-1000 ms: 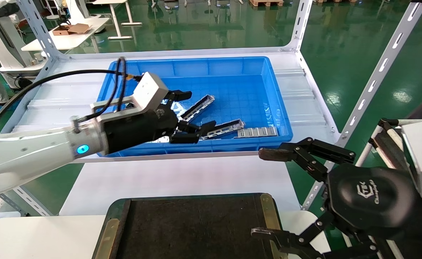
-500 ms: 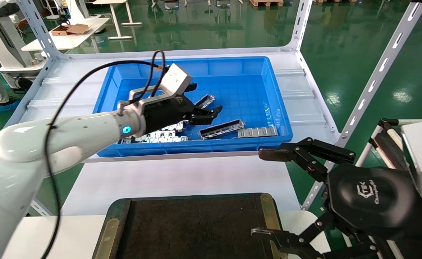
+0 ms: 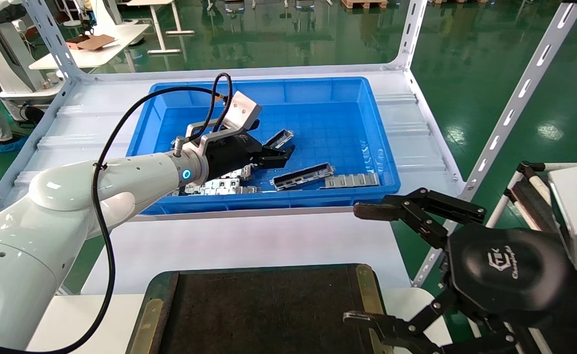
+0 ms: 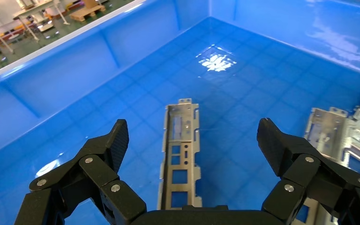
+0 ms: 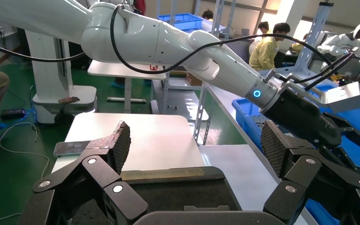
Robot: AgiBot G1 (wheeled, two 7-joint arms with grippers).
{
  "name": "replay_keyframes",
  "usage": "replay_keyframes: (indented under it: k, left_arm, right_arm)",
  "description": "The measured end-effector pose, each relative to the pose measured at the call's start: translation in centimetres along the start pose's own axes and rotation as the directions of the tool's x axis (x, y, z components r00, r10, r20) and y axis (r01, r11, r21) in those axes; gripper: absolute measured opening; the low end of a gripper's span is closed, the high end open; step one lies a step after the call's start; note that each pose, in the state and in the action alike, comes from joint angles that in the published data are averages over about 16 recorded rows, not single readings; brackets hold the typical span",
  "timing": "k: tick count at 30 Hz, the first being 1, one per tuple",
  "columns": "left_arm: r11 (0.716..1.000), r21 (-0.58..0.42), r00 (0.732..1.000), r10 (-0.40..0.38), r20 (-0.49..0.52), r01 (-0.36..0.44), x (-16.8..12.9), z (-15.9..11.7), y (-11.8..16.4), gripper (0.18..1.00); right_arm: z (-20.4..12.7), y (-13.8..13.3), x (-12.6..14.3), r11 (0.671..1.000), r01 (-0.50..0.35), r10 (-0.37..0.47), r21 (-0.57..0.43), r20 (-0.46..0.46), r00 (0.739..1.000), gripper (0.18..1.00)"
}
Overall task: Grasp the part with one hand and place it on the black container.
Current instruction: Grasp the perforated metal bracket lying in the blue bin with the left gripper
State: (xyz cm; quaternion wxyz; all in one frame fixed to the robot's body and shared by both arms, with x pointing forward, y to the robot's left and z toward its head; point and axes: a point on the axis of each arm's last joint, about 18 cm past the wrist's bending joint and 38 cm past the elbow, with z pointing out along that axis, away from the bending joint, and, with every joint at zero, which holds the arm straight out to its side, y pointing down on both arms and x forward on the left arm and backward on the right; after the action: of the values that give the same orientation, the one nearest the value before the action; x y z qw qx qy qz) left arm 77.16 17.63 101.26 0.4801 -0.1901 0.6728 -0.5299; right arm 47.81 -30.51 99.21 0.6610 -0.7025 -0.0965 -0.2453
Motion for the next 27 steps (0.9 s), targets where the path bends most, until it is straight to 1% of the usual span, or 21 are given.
replay_keyframes:
  k: [11, 17, 23, 27]
  left_arm:
    - [0.999, -0.041, 0.999, -0.033, 0.038, 0.035, 0.2, 0.6, 1.1, 0.997]
    - [0.997, -0.053, 0.997, -0.048, 0.053, 0.050, 0.5, 0.8, 1.5, 0.973]
    - [0.996, -0.060, 0.996, -0.058, 0.062, 0.061, 0.8, 1.0, 1.7, 0.922]
    - [0.996, -0.064, 0.996, -0.062, 0.065, 0.067, 0.9, 1.1, 1.8, 0.859]
  right_arm:
    - [0.0, 0.0, 0.0, 1.000, 0.000, 0.000, 0.000, 0.000, 1.000, 0.995]
    - [0.0, 0.0, 0.0, 1.000, 0.000, 0.000, 0.000, 0.000, 1.000, 0.974]
    - [0.0, 0.0, 0.0, 1.000, 0.000, 0.000, 0.000, 0.000, 1.000, 0.921]
    - [0.0, 0.0, 0.0, 1.000, 0.000, 0.000, 0.000, 0.000, 1.000, 0.861]
